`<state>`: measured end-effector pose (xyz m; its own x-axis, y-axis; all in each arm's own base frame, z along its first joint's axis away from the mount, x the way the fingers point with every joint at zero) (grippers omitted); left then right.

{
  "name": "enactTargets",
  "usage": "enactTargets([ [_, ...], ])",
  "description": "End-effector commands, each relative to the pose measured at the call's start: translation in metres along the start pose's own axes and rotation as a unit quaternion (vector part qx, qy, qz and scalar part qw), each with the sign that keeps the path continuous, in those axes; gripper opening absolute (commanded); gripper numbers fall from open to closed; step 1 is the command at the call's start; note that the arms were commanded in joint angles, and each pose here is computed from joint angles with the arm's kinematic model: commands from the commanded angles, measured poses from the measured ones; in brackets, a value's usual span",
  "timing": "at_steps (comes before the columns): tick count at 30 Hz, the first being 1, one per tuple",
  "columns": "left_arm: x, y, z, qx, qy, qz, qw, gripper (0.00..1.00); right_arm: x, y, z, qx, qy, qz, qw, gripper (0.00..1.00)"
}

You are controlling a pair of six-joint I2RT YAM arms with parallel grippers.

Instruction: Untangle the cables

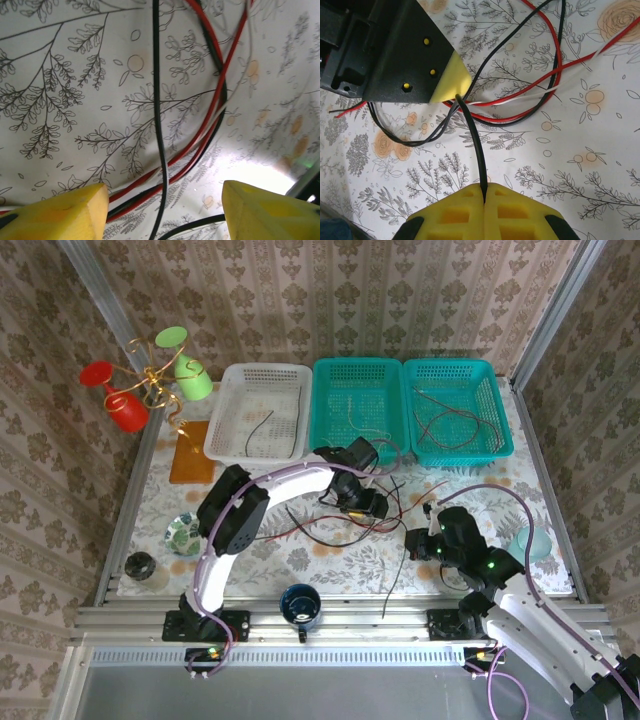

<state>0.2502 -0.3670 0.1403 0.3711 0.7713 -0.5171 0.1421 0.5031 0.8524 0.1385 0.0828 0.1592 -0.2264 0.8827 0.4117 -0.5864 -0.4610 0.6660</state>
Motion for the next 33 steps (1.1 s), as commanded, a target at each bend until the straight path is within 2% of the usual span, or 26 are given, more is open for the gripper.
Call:
enactTargets([
  [1,-0.005,0.001,0.006,-0.010,-0.005,0.012,1.000,0.60,-0.003,-0.001,-0.004,0.003,-0.008,-0.009,1.000,0.00],
  [16,-0.015,-0.024,0.016,-0.016,-0.038,0.099,0.994,0.42,-0.003,-0.001,-0.003,0.001,-0.005,-0.013,1.000,0.00],
  [18,-0.014,-0.026,0.017,-0.017,-0.039,0.107,0.993,0.36,-0.003,-0.001,-0.003,0.001,-0.003,-0.014,1.000,0.00],
  [21,-0.013,-0.023,0.017,-0.024,-0.044,0.117,0.992,0.20,-0.001,0.001,0.001,-0.005,0.001,-0.012,1.000,0.00],
  [23,-0.016,-0.015,0.018,-0.035,-0.051,0.121,0.991,0.10,0.001,0.004,0.005,-0.013,0.008,-0.012,1.000,0.00],
  [27,-0.026,0.018,0.019,-0.071,-0.071,0.133,0.986,0.00,0.008,0.012,0.018,-0.035,0.020,-0.008,0.999,0.00],
  [33,-0.044,0.107,0.012,-0.142,-0.090,0.143,0.975,0.00,0.023,0.031,0.047,-0.089,0.034,0.009,0.995,0.00],
])
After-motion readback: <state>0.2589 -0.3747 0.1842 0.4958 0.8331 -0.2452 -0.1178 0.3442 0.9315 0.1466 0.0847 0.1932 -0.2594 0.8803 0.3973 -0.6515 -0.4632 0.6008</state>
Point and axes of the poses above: each hand's point on the last joint's axis, 136 mm out from that joint toward the fingers, its own y axis back along the fingers, its own x axis along the line the jaws close on, z = x × y, the point moved 10 cm from there along y, back along the fingers, and after that the axes turned 5 degrees about y, right-handed, at the moved point
